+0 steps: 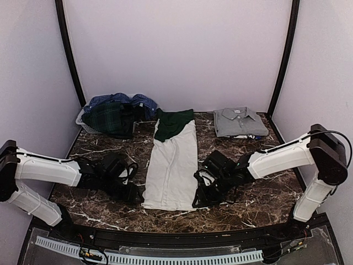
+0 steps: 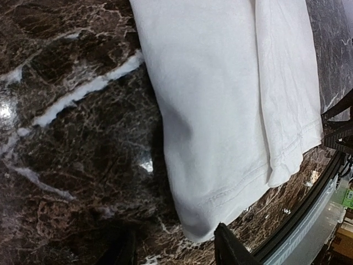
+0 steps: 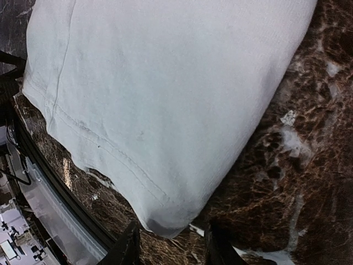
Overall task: Fold and stack the mixed laundry pile
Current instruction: Pick up the rectangle-folded T-shirt from the center of the board.
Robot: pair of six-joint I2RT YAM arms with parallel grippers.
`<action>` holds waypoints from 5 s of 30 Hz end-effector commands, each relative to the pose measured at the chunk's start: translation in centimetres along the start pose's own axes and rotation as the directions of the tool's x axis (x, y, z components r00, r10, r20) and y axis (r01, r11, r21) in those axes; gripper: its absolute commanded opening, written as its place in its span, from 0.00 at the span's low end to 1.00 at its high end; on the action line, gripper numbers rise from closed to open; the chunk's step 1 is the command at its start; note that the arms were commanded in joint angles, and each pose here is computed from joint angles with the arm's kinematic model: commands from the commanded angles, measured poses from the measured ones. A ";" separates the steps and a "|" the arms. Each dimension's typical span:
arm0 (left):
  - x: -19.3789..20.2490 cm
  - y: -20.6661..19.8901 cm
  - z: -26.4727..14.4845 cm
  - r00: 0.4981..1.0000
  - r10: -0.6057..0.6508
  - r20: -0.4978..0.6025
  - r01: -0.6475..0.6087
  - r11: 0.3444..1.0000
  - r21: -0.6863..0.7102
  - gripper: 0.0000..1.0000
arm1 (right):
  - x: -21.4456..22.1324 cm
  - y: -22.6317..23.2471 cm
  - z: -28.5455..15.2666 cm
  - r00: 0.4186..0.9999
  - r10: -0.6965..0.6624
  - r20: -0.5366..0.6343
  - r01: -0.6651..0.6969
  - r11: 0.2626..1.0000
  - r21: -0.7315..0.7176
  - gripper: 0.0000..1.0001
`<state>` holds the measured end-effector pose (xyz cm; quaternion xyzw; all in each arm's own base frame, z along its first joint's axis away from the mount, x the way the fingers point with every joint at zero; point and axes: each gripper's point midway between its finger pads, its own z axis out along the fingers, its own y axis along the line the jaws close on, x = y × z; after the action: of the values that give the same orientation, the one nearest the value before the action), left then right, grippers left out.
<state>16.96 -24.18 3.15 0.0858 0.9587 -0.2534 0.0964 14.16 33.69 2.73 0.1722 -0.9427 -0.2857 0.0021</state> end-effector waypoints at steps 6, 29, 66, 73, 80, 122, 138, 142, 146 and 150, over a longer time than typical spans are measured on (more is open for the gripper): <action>1.7 -2.7 1.4 0.998 -0.040 -0.042 0.046 0.987 0.153 0.44 | 1.3 -0.5 0.2 0.995 0.095 -0.002 -0.095 0.994 -0.060 0.37; 5.1 -5.3 1.7 0.995 0.036 -0.095 -0.021 0.989 0.148 0.00 | 2.7 0.7 -0.6 0.998 0.057 0.017 -0.055 0.991 -0.120 0.00; 6.3 -5.2 3.5 1.000 -0.021 -0.023 0.022 0.998 0.058 0.37 | 7.0 0.3 -0.8 0.997 0.073 -0.034 -0.076 0.992 -0.098 0.00; 8.8 -4.4 2.7 0.995 -0.019 -0.096 0.023 0.999 0.047 0.02 | 7.6 0.7 -1.4 0.998 0.054 -0.023 -0.057 0.991 -0.122 0.00; 9.2 -6.3 0.3 0.994 0.049 -0.100 -0.037 0.992 0.117 0.00 | 7.8 3.0 -2.5 1.000 -0.005 0.024 0.008 0.987 -0.160 0.00; -25.6 -2.6 2.1 0.947 0.051 0.319 -0.079 0.994 0.076 0.02 | -25.3 -4.7 -8.8 0.896 -0.070 0.438 0.120 0.989 -0.087 0.00; -28.5 -0.1 -4.7 0.901 0.018 0.433 -0.012 1.000 -0.018 0.55 | -25.3 -6.8 -15.9 0.870 -0.029 0.492 0.057 0.997 -0.042 0.59; -24.2 0.0 -4.5 0.929 -0.014 0.370 -0.004 0.999 0.047 0.61 | -20.6 -6.1 -14.5 0.907 0.014 0.421 0.047 0.990 -0.134 0.58; -19.0 -0.4 -3.1 0.953 -0.013 0.302 -0.021 0.994 0.110 0.63 | -16.3 -4.7 -12.0 0.935 0.017 0.354 0.049 0.983 -0.178 0.55; -14.4 -1.1 -1.2 0.973 0.014 0.229 -0.042 0.992 0.117 0.62 | -13.3 -3.8 -9.2 0.959 0.019 0.283 0.039 0.979 -0.200 0.54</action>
<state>34.90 -24.72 9.76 0.0510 0.9218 -0.2976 0.2430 31.57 28.53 10.70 0.1239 -0.9052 -0.3802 -0.1439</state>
